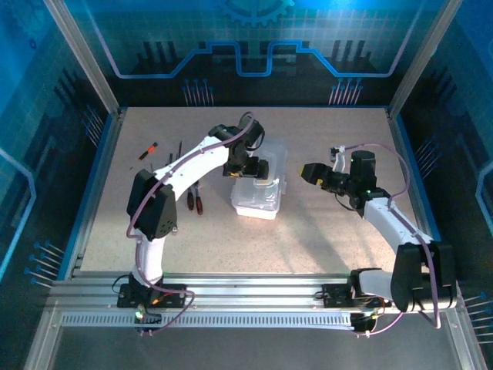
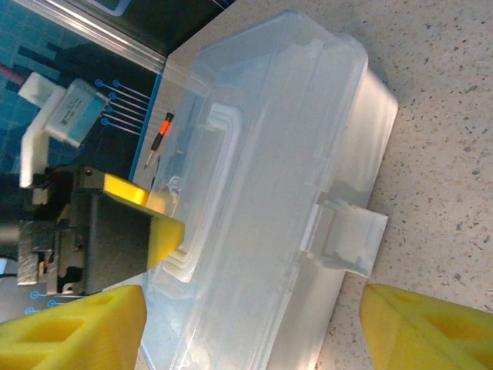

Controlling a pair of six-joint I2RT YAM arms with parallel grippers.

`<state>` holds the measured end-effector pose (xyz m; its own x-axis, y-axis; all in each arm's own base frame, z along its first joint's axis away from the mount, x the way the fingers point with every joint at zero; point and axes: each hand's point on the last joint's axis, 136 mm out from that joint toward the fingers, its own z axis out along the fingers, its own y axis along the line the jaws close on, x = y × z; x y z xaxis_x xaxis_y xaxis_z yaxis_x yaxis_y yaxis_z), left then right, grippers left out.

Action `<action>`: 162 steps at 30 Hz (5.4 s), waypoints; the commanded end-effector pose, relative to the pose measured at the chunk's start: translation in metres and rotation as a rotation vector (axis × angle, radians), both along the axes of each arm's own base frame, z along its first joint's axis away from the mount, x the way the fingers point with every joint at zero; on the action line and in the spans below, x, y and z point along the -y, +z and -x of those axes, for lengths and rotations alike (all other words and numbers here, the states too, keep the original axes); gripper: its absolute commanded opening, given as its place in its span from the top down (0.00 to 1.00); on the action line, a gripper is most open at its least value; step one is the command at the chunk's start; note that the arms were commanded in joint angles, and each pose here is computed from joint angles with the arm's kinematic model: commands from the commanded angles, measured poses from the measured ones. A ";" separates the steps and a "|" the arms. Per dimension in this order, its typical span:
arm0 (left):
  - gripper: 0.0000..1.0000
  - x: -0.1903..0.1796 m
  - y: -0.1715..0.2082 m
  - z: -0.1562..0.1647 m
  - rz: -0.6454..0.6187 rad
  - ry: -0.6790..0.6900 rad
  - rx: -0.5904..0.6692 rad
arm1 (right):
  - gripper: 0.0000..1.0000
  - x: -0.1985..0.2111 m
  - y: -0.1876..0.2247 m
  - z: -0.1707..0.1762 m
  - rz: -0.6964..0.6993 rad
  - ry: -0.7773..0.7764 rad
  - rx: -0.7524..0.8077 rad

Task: Pack the tool kit

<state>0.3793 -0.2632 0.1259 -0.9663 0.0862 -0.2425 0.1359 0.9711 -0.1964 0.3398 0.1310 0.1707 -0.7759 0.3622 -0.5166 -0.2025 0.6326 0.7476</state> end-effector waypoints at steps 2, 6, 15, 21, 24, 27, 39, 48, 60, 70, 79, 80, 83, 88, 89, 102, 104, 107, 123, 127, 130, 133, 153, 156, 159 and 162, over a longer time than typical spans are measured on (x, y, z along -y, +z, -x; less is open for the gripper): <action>0.11 0.001 -0.012 0.000 -0.005 -0.037 -0.056 | 0.25 -0.005 0.002 0.003 0.012 0.017 0.014; 0.16 0.002 -0.023 -0.001 -0.012 -0.042 -0.070 | 0.25 -0.009 -0.001 0.002 0.013 0.020 0.009; 0.43 0.035 -0.006 0.005 0.239 -0.047 -0.070 | 0.25 -0.022 -0.004 0.001 -0.013 0.056 -0.008; 0.46 0.057 0.023 0.003 0.449 0.012 -0.031 | 0.24 -0.023 0.002 -0.003 -0.007 0.061 -0.007; 0.47 0.068 0.033 0.002 0.562 0.056 -0.017 | 0.23 -0.022 0.007 -0.006 -0.005 0.063 -0.004; 0.48 0.076 0.037 0.002 0.619 0.084 0.007 | 0.22 -0.021 0.013 -0.010 -0.011 0.063 0.003; 0.51 0.096 0.044 0.003 0.787 0.106 0.056 | 0.25 -0.024 0.031 -0.019 -0.013 0.076 0.012; 0.48 0.098 0.068 0.005 0.852 0.056 0.123 | 0.26 -0.022 0.032 -0.024 -0.022 0.068 0.003; 0.29 0.099 0.072 0.012 0.908 0.022 0.148 | 0.37 -0.021 0.028 -0.029 -0.059 0.057 -0.014; 0.01 0.050 0.087 0.022 0.819 0.013 0.242 | 0.45 -0.028 0.051 -0.035 -0.064 0.086 0.021; 0.01 0.000 0.078 0.018 0.806 0.101 0.266 | 0.45 -0.053 0.065 -0.027 -0.019 0.134 0.050; 0.01 -0.002 0.079 0.018 0.806 0.103 0.270 | 0.45 -0.056 0.066 -0.027 -0.008 0.137 0.053; 0.01 -0.003 0.080 0.019 0.815 0.101 0.274 | 0.45 -0.068 0.068 -0.023 0.033 0.146 0.063; 0.01 -0.007 0.081 0.020 0.841 0.115 0.287 | 0.44 -0.093 0.067 -0.015 0.084 0.187 0.071; 0.01 -0.008 0.081 0.021 0.848 0.116 0.287 | 0.44 -0.097 0.066 -0.014 0.093 0.190 0.071; 0.01 -0.012 0.080 0.027 0.918 0.133 0.280 | 0.44 -0.141 0.063 0.000 0.118 0.273 0.070; 0.01 -0.013 0.083 0.025 0.936 0.140 0.284 | 0.44 -0.145 0.065 0.004 0.116 0.284 0.074; 0.01 -0.011 0.086 0.024 0.953 0.139 0.279 | 0.45 -0.149 0.066 0.008 0.111 0.291 0.075; 0.01 -0.004 0.092 0.010 0.979 0.147 0.258 | 0.45 -0.144 0.081 0.032 0.126 0.327 0.115; 0.01 -0.003 0.078 0.009 0.967 0.158 0.228 | 0.44 -0.123 0.093 0.029 0.166 0.270 0.158; 0.01 -0.008 0.066 0.010 0.910 0.174 0.220 | 0.44 -0.089 0.099 0.022 0.233 0.184 0.175; 0.01 -0.019 0.051 0.010 0.813 0.198 0.231 | 0.42 -0.042 0.092 0.012 0.310 0.047 0.157; 0.01 -0.067 -0.011 -0.029 0.704 0.294 0.144 | 0.45 0.072 -0.086 0.006 0.496 -0.250 -0.235; 0.01 -0.072 -0.001 -0.031 0.692 0.288 0.165 | 0.50 0.074 -0.097 0.006 0.507 -0.259 -0.258; 0.01 -0.077 0.008 -0.030 0.688 0.284 0.182 | 0.52 0.073 -0.103 0.006 0.502 -0.257 -0.267; 0.01 -0.083 0.016 -0.029 0.679 0.286 0.201 | 0.53 0.072 -0.101 0.005 0.489 -0.254 -0.261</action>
<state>0.4093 -0.1853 0.1159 -0.8673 -0.4121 -0.2792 -0.0603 0.6437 -0.7629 0.3341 0.0623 0.0729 -0.8253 0.3042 -0.4758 0.1373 0.9253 0.3535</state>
